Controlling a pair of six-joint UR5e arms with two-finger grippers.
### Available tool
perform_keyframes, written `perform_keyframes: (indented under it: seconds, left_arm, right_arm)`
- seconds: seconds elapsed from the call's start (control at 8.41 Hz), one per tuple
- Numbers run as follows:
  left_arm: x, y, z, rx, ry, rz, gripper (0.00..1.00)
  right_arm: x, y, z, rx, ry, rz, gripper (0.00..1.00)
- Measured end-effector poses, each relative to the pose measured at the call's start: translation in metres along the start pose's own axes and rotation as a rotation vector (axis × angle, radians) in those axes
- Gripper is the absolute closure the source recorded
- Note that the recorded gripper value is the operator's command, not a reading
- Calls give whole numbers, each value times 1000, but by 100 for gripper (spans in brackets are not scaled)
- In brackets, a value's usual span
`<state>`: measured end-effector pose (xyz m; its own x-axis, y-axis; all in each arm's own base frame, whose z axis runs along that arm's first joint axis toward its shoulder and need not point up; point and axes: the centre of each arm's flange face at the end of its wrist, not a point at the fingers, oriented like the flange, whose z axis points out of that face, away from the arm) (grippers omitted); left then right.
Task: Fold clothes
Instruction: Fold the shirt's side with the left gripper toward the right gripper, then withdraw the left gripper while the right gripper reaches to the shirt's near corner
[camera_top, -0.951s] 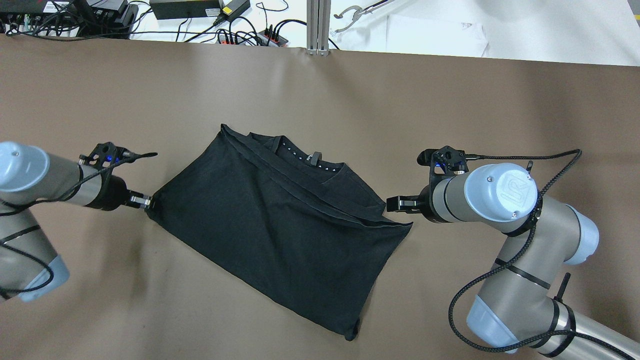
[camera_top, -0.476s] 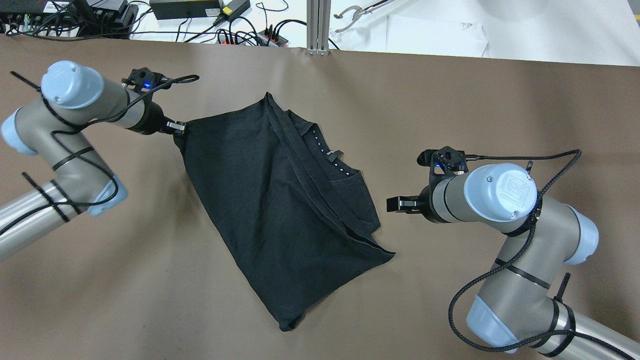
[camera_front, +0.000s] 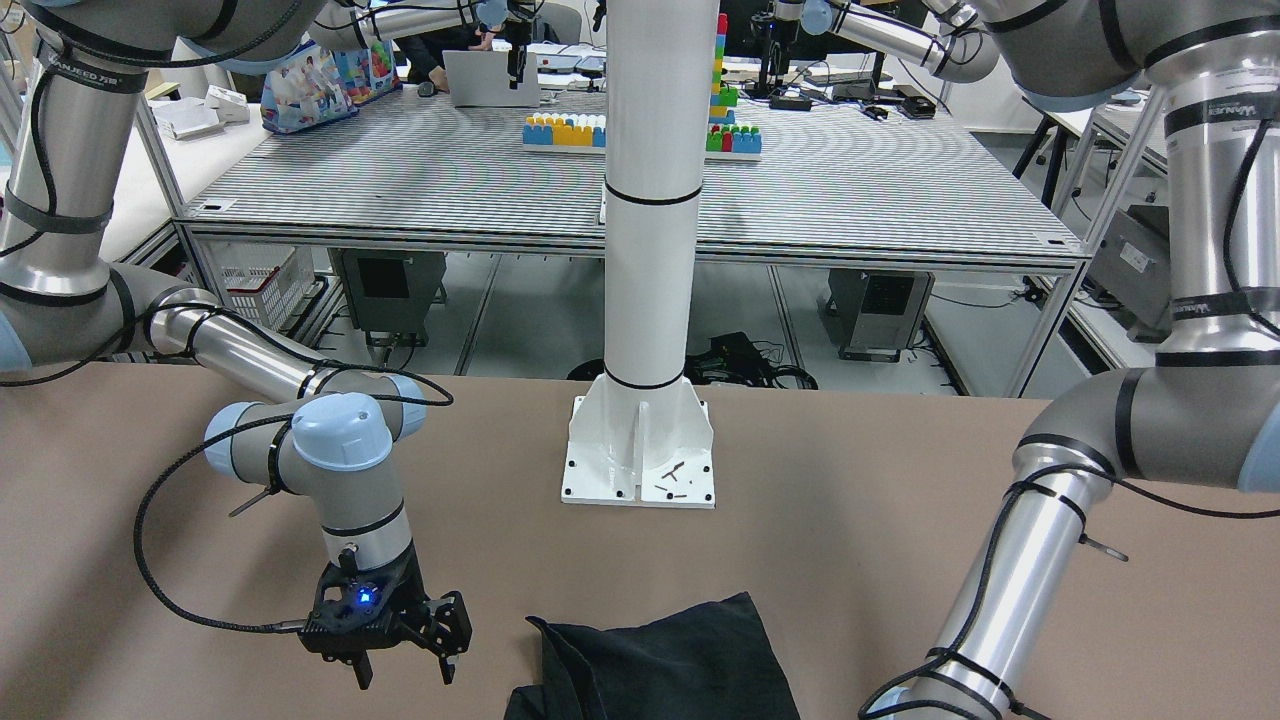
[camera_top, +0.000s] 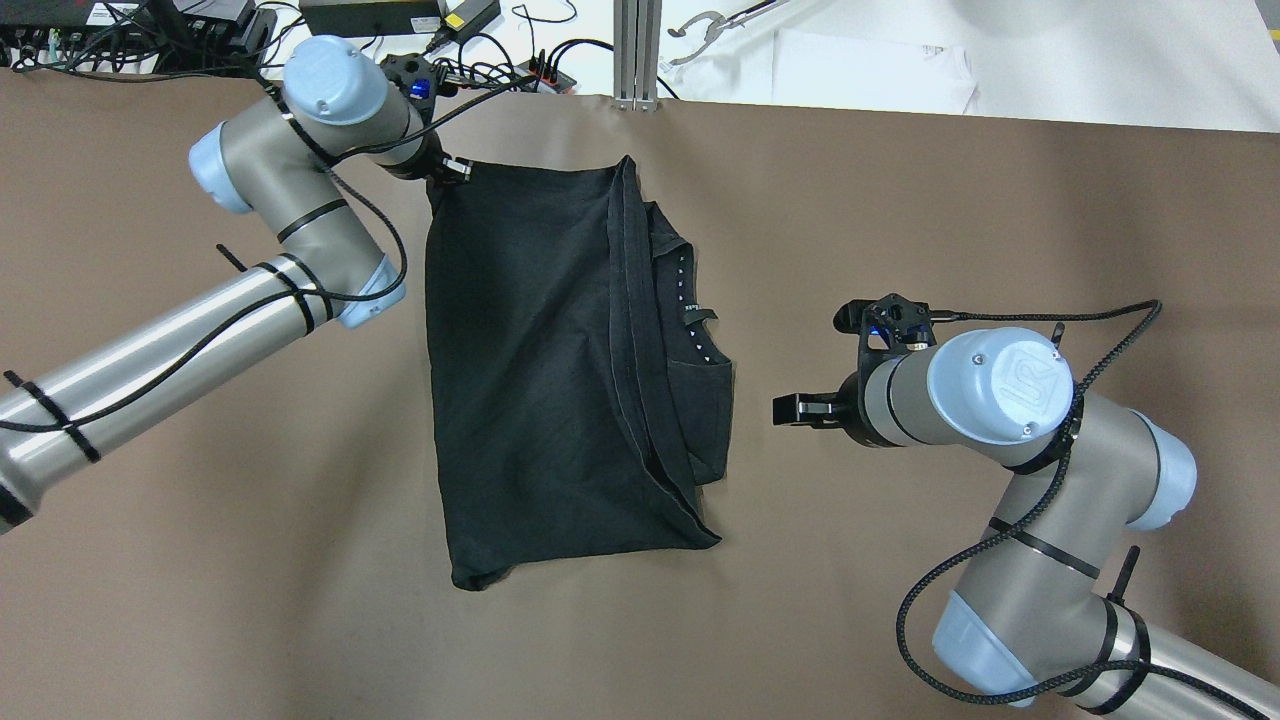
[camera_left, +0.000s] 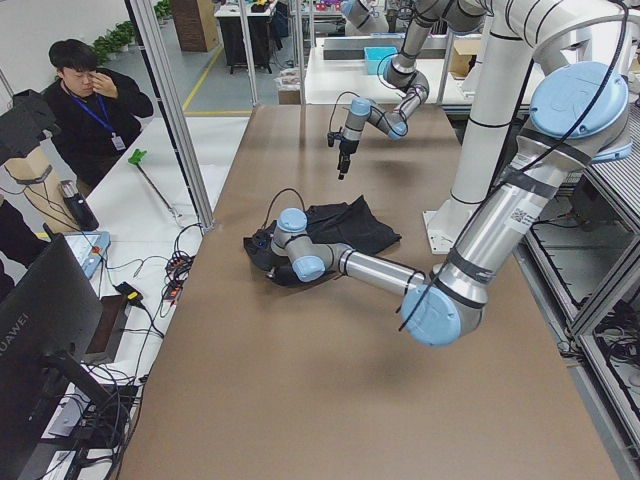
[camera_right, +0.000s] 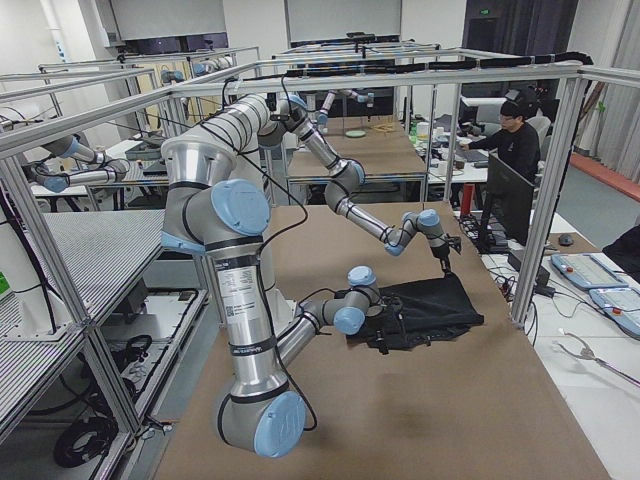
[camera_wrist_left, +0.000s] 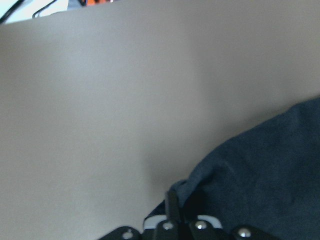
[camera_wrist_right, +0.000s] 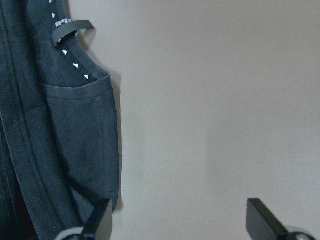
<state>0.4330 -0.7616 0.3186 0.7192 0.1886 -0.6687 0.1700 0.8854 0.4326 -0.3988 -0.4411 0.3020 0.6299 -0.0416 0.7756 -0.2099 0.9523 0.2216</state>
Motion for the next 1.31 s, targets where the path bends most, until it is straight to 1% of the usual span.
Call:
perform_keyframes:
  seconds: [0.12, 0.24, 0.36, 0.48, 0.59, 0.71, 0.83, 0.95, 1.07, 1.31]
  left_arm:
    - [13, -17, 3, 0, -19, 13, 3]
    - [18, -26, 3, 4, -25, 22, 0]
    - [17, -33, -1, 19, -20, 29, 0]
    - [3, -46, -12, 22, 3, 26, 0]
    - [-20, -64, -31, 5, 49, 8, 0]
    - [-39, -75, -50, -4, 93, -4, 0]
    - [-55, -70, -59, -7, 121, -6, 0]
    - [-65, -61, -63, -6, 136, -5, 0]
    - [-69, -55, -65, -5, 144, -2, 0]
    - [-72, -47, -66, -3, 149, 1, 0]
  right_arm:
    - [-1, 1, 0, -1, -1, -1, 6]
    - [-3, 1, 0, 0, -2, -2, 6]
    - [-5, 2, 1, 0, -4, -2, 6]
    - [-8, 3, 2, 0, -5, 0, 6]
    - [-12, 3, 2, 1, -8, 8, 7]
    - [-19, 1, 5, 1, -13, 54, 8]
    - [-28, 0, 11, 1, -22, 154, 9]
    - [-41, 6, 19, 10, -46, 271, 9]
    - [-52, 17, 29, 29, -70, 375, 11]
    - [-71, 41, 53, 72, -95, 548, 14]
